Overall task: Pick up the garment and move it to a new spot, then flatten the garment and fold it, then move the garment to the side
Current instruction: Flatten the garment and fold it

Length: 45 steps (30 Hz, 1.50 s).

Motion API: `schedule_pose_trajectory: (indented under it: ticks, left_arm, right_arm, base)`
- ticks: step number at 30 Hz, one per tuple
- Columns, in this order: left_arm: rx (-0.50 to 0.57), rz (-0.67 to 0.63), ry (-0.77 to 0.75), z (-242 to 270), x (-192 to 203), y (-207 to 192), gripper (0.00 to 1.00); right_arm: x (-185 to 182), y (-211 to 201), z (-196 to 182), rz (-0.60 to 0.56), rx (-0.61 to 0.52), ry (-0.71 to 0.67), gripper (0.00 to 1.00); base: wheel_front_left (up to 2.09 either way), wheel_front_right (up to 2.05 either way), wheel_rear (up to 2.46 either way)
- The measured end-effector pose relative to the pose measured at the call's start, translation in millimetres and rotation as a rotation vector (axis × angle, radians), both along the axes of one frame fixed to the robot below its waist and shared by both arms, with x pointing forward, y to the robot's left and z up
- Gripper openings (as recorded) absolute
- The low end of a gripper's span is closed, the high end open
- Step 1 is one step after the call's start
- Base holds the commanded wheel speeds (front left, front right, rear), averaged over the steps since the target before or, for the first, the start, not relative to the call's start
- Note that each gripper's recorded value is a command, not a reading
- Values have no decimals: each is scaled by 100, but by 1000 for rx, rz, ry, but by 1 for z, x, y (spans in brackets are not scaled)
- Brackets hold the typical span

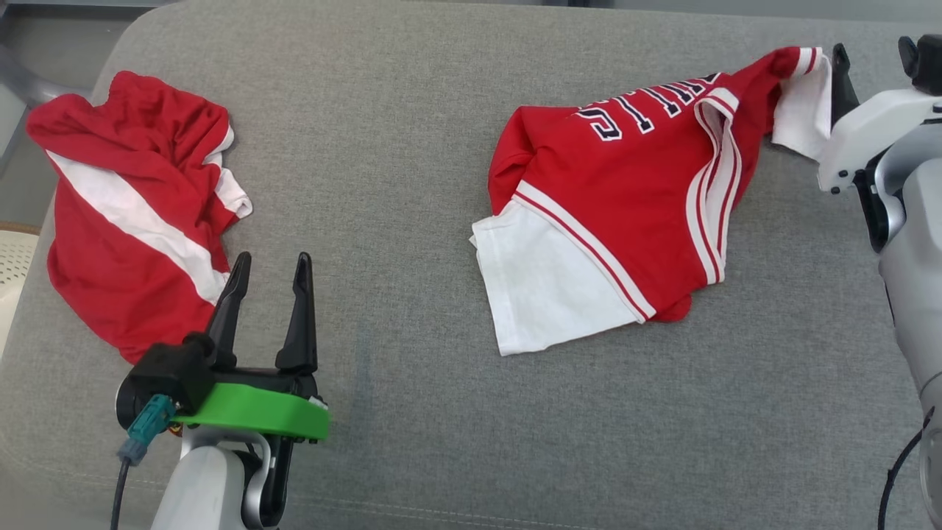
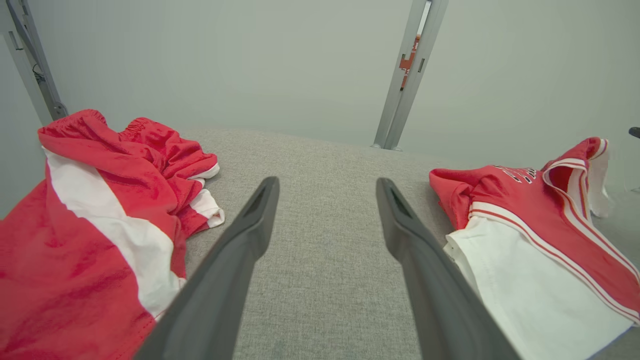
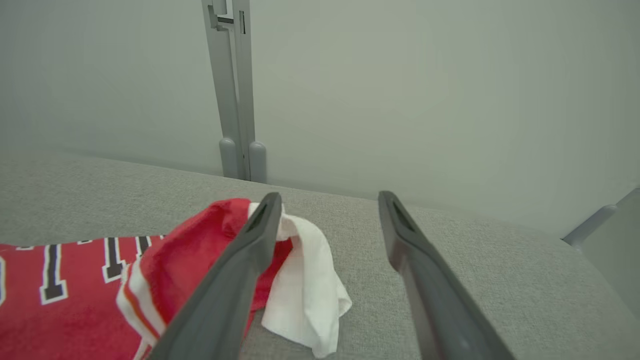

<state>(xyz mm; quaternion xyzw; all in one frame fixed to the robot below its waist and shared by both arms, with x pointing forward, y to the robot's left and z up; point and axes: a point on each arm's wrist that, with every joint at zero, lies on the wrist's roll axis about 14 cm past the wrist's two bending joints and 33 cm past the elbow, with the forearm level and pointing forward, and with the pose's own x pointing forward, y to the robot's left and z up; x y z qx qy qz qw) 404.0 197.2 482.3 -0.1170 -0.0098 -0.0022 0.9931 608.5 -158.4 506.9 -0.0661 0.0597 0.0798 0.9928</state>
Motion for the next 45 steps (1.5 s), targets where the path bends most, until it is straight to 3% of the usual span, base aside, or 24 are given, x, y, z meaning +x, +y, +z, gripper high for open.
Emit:
schedule_pose_trajectory:
  ticks: [4, 12, 20, 25, 30, 45]
  left_arm:
    - [-1, 8, -3, 1, -4, 2, 100]
    - [-13, -3, -19, 7, -15, -4, 100]
    - [-22, -41, -38, 14, -19, -18, 100]
    - [-22, -34, -38, 14, -22, -16, 100]
    - [-17, -20, -28, 11, -23, -10, 100]
    - [-15, -4, -6, 3, -19, -5, 100]
  right_arm:
    - [-12, -13, -11, -26, -22, 39, 100]
    - [-67, 48, -38, 65, 87, 102, 100]
    - [-114, 56, -71, 55, 177, 251, 100]
    - [-135, 91, -87, 137, 247, 333, 100]
    - [-141, 105, -95, 175, 257, 370, 100]
    - [-131, 98, -112, 147, 230, 429, 100]
  base:
    - [0, 0, 0]
    - [0, 0, 0]
    - [0, 0, 0]
    - [0, 0, 0]
    - [0, 0, 0]
    - [0, 0, 0]
